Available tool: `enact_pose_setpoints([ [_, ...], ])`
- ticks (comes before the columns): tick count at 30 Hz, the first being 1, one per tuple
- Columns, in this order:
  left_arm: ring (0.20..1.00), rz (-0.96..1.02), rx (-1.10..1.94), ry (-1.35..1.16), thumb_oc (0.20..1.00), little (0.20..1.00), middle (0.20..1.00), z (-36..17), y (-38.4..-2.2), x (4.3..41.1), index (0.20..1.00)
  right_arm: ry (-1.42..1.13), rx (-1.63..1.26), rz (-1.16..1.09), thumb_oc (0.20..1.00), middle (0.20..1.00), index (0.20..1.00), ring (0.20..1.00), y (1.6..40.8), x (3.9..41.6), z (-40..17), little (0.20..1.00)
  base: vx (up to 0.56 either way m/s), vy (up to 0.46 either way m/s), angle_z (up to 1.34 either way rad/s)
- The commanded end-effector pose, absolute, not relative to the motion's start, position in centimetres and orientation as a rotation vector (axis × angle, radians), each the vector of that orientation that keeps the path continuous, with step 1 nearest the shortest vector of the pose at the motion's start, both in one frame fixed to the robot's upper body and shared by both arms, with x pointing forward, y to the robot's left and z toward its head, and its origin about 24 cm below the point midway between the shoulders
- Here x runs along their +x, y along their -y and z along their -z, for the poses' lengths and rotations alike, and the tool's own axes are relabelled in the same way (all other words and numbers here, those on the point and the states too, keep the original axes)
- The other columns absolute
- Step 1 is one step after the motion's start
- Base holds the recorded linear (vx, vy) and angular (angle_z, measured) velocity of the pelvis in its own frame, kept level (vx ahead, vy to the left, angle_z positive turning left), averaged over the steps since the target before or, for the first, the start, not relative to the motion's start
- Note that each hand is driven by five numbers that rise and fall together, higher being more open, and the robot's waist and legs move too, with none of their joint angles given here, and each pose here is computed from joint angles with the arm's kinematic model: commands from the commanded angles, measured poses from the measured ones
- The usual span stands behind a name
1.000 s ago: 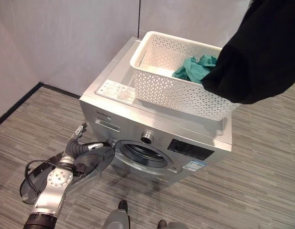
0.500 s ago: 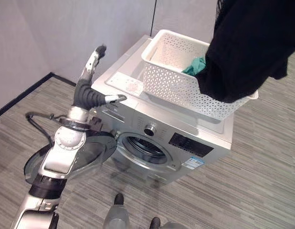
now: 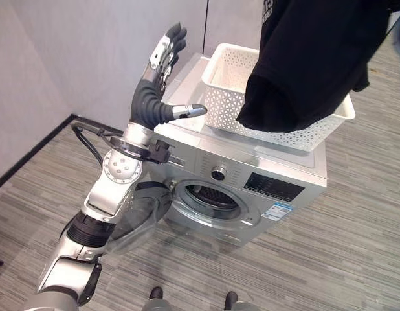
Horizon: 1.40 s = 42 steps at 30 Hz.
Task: Grab the laundry basket,head to the washer,open it,put in the laundry and shut it.
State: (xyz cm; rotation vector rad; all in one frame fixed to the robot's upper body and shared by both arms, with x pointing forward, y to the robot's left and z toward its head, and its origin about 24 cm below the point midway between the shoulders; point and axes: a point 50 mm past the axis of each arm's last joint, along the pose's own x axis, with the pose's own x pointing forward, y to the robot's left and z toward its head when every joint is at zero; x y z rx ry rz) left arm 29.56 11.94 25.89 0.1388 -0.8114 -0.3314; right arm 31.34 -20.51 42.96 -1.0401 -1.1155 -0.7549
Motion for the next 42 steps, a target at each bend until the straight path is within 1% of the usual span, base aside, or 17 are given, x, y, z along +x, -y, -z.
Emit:
enact_pose_setpoints([
  [1,1.000,0.342,0.051,0.777,1.000,1.000,1.000,-25.0,-11.9,30.1,1.000,1.156,-0.980,0.809,0.200,0.200,0.200,0.200,20.8,30.0,-45.6,0.200,-0.01,0.080,-0.06],
  [4,1.000,0.373,0.000,0.754,1.000,1.000,1.000,-24.8,-11.2,30.3,1.000,1.154,-0.970,0.792,0.200,0.200,0.200,0.200,20.4,30.4,-45.2,0.200,-0.01,0.050,-0.08],
  [7,1.000,0.430,-0.085,0.716,1.000,1.000,1.000,-24.5,-9.7,30.6,1.000,1.141,-0.948,0.753,0.200,0.200,0.200,0.200,19.6,31.2,-44.5,0.200,-0.02,0.047,-0.07],
  [13,1.000,0.490,-0.090,0.697,1.000,1.000,1.000,-24.6,-7.4,30.9,1.000,1.134,-0.922,0.682,0.200,0.200,0.200,0.200,18.2,31.9,-43.8,0.200,-0.01,0.018,-0.13],
  [23,1.000,0.480,-0.107,0.687,1.000,1.000,1.000,-24.8,-4.7,31.5,1.000,1.152,-0.866,0.588,0.200,0.200,0.200,0.200,16.5,32.2,-42.9,0.200,-0.01,-0.003,-0.03],
  [31,1.000,0.466,-0.053,0.686,1.000,1.000,1.000,-25.0,-3.7,32.0,1.000,1.170,-0.805,0.534,0.200,0.200,0.200,0.200,15.4,32.1,-42.7,0.200,-0.02,-0.006,-0.02],
  [37,1.000,0.516,-0.056,0.620,1.000,1.000,1.000,-23.7,-2.8,32.1,1.000,1.176,-0.775,0.495,0.200,0.200,0.200,0.200,14.9,32.1,-42.3,0.200,0.01,-0.010,-0.07],
  [38,1.000,0.553,-0.077,0.570,1.000,1.000,1.000,-22.7,-2.1,31.9,1.000,1.179,-0.766,0.481,0.200,0.200,0.200,0.200,14.6,32.1,-42.2,0.200,-0.04,-0.002,-0.06],
  [39,1.000,0.553,-0.077,0.569,1.000,1.000,1.000,-22.7,-2.1,31.9,1.000,1.178,-0.767,0.481,0.200,0.200,0.200,0.200,14.6,32.1,-42.2,0.200,-0.01,-0.008,-0.04],
  [42,1.000,0.594,-0.128,0.458,1.000,1.000,1.000,-20.4,-0.9,31.7,1.000,1.188,-0.732,0.451,0.200,0.200,0.200,0.200,13.8,32.1,-42.1,0.200,-0.01,0.001,-0.01],
])
